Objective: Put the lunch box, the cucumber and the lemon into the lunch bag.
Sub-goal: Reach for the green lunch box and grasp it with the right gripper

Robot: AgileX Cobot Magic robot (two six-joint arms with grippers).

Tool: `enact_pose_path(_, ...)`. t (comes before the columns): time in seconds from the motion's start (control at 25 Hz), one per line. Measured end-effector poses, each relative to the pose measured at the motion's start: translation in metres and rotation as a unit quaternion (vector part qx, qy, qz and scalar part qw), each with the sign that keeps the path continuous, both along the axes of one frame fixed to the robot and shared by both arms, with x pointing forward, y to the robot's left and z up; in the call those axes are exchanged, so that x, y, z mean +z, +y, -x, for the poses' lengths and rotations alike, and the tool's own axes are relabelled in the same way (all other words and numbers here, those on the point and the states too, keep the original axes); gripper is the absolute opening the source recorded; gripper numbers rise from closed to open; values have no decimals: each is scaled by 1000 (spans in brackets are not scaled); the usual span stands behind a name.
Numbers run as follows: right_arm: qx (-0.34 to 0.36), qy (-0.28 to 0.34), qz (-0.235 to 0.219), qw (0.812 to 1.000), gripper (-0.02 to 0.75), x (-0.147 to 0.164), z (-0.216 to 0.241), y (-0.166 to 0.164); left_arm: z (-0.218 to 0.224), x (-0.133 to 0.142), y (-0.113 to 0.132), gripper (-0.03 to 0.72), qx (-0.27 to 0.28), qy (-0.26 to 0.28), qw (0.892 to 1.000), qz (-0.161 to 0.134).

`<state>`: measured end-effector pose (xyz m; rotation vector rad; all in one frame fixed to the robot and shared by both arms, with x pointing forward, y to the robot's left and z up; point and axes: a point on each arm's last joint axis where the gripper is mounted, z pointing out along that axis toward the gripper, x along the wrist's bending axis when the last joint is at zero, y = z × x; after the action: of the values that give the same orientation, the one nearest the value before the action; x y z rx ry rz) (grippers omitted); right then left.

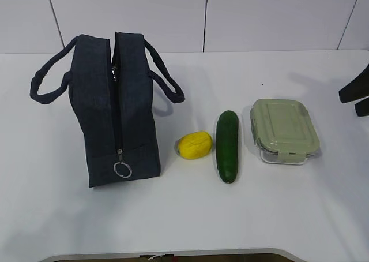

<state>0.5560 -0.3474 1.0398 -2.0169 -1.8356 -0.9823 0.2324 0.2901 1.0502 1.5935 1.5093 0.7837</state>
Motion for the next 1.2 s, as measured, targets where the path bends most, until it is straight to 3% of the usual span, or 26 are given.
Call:
enact_pose_path(0.24,-11,-9,13,1000,392,-2,-3,-3,0,0,0,241,0,0,1000,0)
enact_pose_path(0.56,-3,-13,-21,1000,522,-27,-20,-4,0,0,0,241,0,0,1000,0)
enact_pose_path(1.2,32,-6,-65,997,535,-86,-55,-11,0,0,0,241,0,0,1000,0)
